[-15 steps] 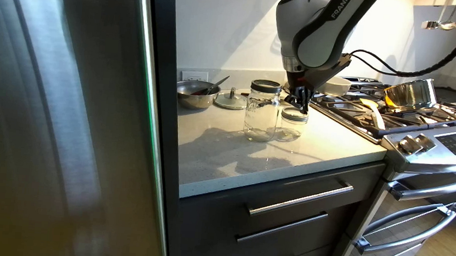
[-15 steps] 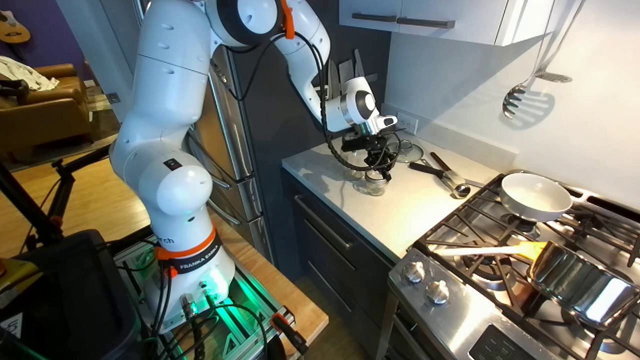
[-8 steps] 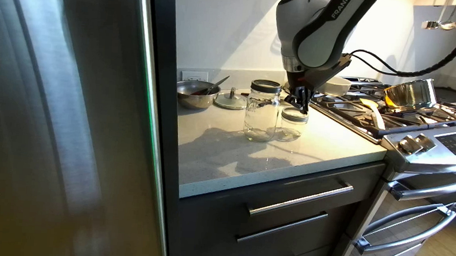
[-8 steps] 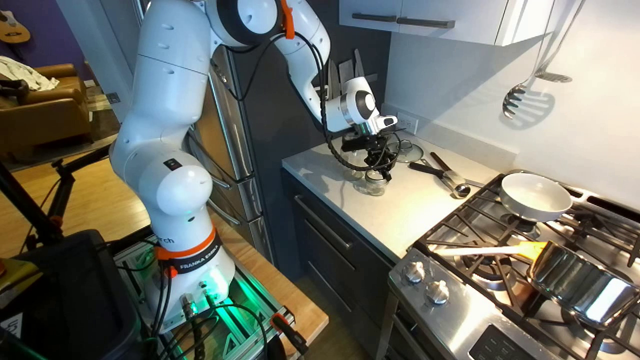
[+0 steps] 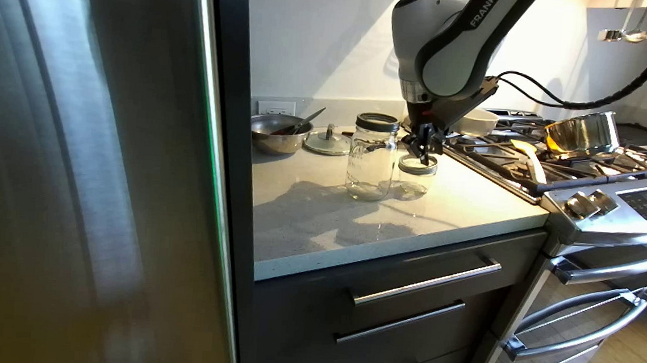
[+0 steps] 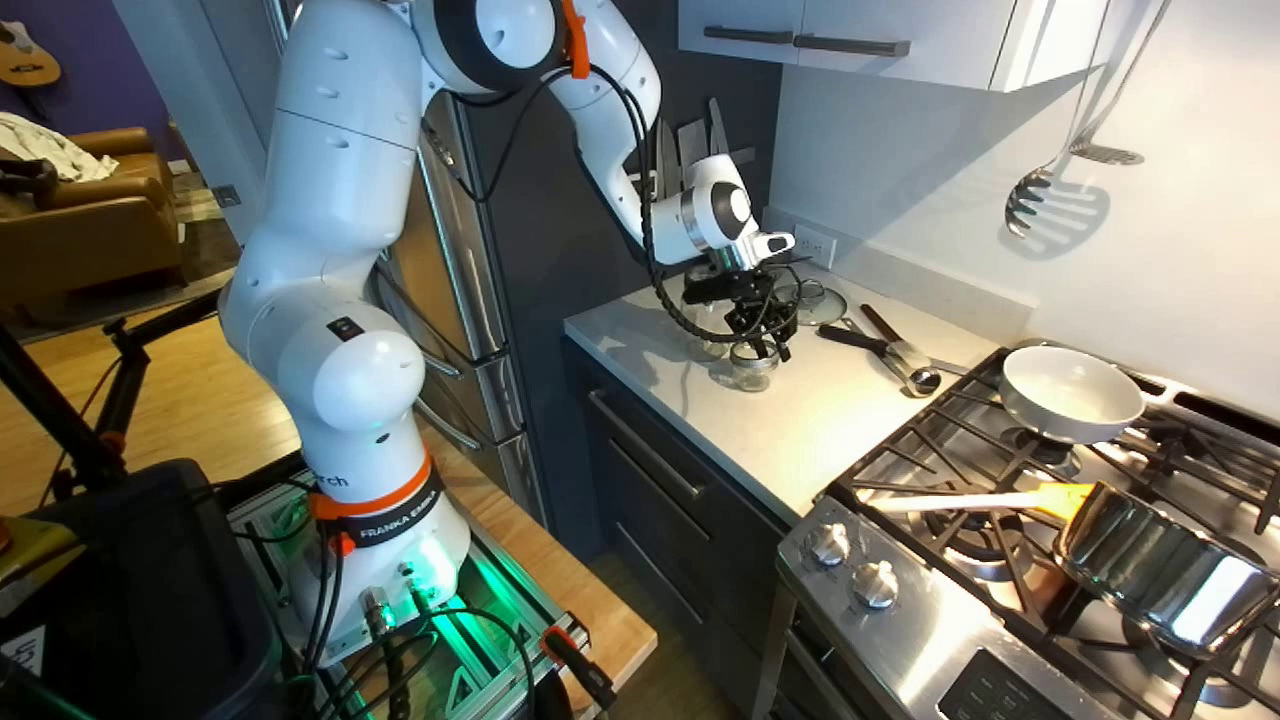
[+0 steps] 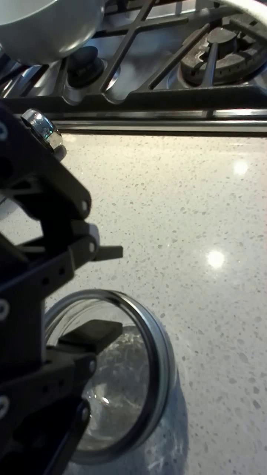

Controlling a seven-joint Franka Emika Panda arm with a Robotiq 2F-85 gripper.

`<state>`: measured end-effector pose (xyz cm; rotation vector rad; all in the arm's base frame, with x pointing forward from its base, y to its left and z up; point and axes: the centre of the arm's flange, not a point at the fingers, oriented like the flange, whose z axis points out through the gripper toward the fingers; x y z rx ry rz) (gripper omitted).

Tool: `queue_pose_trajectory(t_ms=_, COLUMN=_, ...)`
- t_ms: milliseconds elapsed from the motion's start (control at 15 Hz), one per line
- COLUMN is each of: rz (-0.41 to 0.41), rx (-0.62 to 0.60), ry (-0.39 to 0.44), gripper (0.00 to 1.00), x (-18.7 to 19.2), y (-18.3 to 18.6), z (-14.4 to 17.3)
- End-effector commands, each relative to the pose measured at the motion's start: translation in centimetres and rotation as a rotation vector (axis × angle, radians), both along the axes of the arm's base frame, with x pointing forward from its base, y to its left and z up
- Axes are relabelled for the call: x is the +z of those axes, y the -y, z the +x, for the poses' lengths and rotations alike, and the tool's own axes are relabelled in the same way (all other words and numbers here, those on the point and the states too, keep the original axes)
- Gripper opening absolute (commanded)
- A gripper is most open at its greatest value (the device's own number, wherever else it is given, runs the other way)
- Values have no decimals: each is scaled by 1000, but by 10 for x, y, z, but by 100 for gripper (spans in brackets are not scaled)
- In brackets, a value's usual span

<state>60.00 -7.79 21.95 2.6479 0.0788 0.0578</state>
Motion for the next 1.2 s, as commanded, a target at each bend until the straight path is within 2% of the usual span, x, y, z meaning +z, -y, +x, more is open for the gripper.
queue_pose_trajectory(t_ms=0, rz=-13, rx=-9, ry=18, gripper=43, x=-2, y=2, z=-2)
queue_pose_trajectory(t_ms=133, rz=-12, rx=-17, ry=22, gripper=57, x=0, y=3, z=-2)
queue_pose_trajectory(t_ms=200, rz=-12, rx=-21, ry=24, gripper=74, x=0, y=4, z=-3)
queue_pose_trajectory(t_ms=267, rz=-12, rx=-24, ry=24, gripper=75, x=0, y=4, z=-3)
queue_pose_trajectory(t_ms=467, rz=-12, rx=-32, ry=26, gripper=96, x=2, y=7, z=-4)
queue_pose_trajectory(t_ms=533, rz=-12, rx=-36, ry=26, gripper=100, x=3, y=7, z=-4)
queue_pose_trajectory(t_ms=1133, rz=-21, rx=-87, ry=28, gripper=100, x=7, y=17, z=-5)
